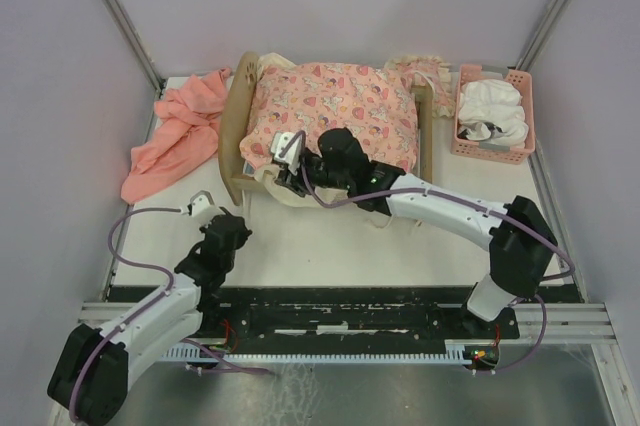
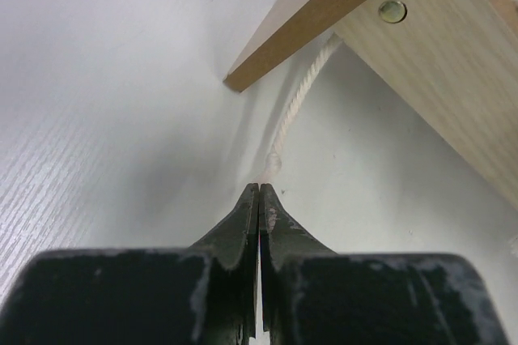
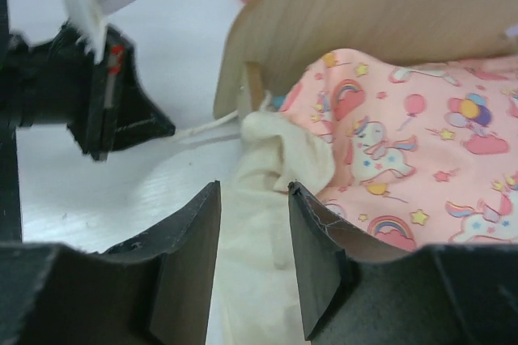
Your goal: Set up the pet bed
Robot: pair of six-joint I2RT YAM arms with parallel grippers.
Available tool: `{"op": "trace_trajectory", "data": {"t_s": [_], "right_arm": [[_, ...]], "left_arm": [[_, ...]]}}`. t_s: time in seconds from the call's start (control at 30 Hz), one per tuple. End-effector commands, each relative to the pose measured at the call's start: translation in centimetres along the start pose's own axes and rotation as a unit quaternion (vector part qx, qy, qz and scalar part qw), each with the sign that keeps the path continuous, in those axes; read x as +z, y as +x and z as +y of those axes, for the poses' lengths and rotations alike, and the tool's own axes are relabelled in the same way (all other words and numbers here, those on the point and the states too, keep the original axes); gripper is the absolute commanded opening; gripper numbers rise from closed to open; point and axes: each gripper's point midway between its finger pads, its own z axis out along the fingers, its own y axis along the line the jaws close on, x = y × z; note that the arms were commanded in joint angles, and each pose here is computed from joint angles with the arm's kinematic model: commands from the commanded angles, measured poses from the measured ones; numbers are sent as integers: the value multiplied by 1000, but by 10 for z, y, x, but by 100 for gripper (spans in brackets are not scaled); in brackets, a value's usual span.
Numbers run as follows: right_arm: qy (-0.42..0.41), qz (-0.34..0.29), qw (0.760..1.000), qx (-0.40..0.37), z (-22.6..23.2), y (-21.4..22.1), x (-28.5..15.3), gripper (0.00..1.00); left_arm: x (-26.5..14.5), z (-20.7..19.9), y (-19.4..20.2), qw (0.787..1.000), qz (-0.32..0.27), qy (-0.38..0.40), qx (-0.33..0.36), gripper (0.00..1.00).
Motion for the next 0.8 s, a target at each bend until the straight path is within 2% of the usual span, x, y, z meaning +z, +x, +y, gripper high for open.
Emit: {"op": "trace_trajectory", "data": {"t_s": [0.0,0.07,0.13,0.2,0.37,0.5,0.63,0.77], "right_arm": [[-114,-13,980,-165,44,41,6,48],[-155,-31,954,-256,59,55,3,50],[-183,-32,932,-312,65,65,2,49],[-203,-14,915,-348,69,81,4,46],[-204,31,895,-395,70,119,18,46],[-184,51,893,-408,66,123,30,46],[-92,71,900,-419,37,116,43,47],[-16,46,910,-412,17,96,43,49]], "left_arm": [[-3,-1,0,999,6,-3,-33,3],[-5,-3,-1,999,5,1,-43,3],[-7,-8,-5,999,0,16,-52,3],[-9,-10,-6,998,-2,23,-57,3],[-13,-15,-14,997,-11,34,-62,3],[-16,-14,-16,997,-14,35,-60,3],[-17,-13,-17,997,-14,36,-61,3],[-18,-14,-15,997,-13,44,-66,3]]}}
